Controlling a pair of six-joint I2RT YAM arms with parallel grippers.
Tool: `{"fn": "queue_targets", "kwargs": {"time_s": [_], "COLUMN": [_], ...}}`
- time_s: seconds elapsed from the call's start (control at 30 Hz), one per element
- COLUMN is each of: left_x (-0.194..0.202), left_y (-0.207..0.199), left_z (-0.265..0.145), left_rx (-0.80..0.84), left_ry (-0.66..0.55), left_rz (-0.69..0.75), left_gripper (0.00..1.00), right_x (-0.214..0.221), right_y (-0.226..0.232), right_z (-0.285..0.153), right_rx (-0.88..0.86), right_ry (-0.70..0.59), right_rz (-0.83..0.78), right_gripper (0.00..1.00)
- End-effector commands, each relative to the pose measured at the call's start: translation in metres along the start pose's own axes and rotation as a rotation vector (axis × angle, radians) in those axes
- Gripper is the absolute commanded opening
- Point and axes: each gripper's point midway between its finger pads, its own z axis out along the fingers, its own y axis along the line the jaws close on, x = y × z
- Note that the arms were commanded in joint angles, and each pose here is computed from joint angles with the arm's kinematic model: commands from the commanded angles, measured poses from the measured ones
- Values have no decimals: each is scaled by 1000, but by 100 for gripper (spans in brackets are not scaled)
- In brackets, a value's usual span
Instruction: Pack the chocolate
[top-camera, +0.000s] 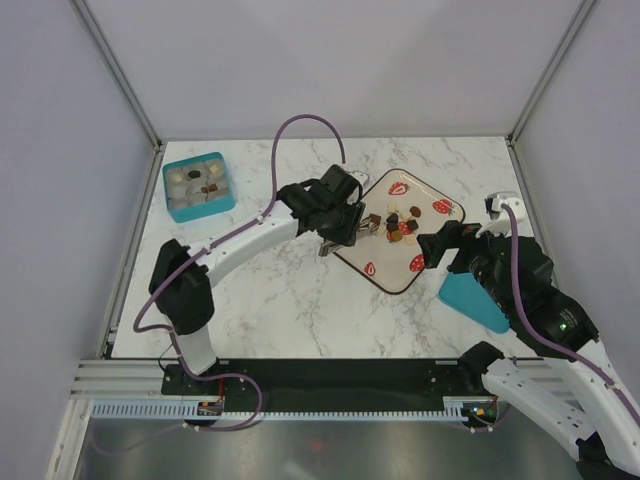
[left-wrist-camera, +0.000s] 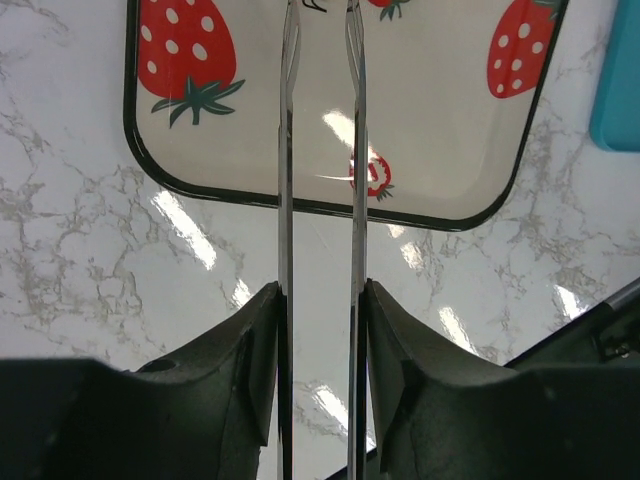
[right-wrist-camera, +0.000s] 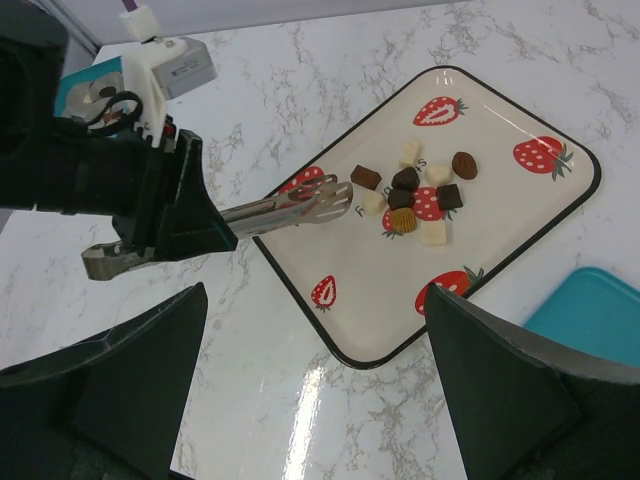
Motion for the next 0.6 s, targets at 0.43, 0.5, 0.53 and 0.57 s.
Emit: {"fn": "queue_targets", "kwargs": {"time_s": [0.43, 0.5, 0.53, 0.57], "left_x": [-24, -22, -23, -22], "left_y": [-11, -10, -10, -10], "left_z": [41, 45, 45, 48], "left_rx": [10, 4, 4, 3], "left_ry": [-36, -30, -30, -26], "left_rz": [64, 68, 68, 68], "left_gripper": [50, 51, 52, 52], "right_x": [-2, -1, -1, -1], "right_y": [-4, -5, -5, -5], "right_z": [0, 0, 1, 1], "right_rx": [13, 16, 17, 16], "right_ry": [-23, -23, -22, -23], "right_rz": [-12, -13, -12, -14], "right_gripper": [98, 98, 98, 98]}}
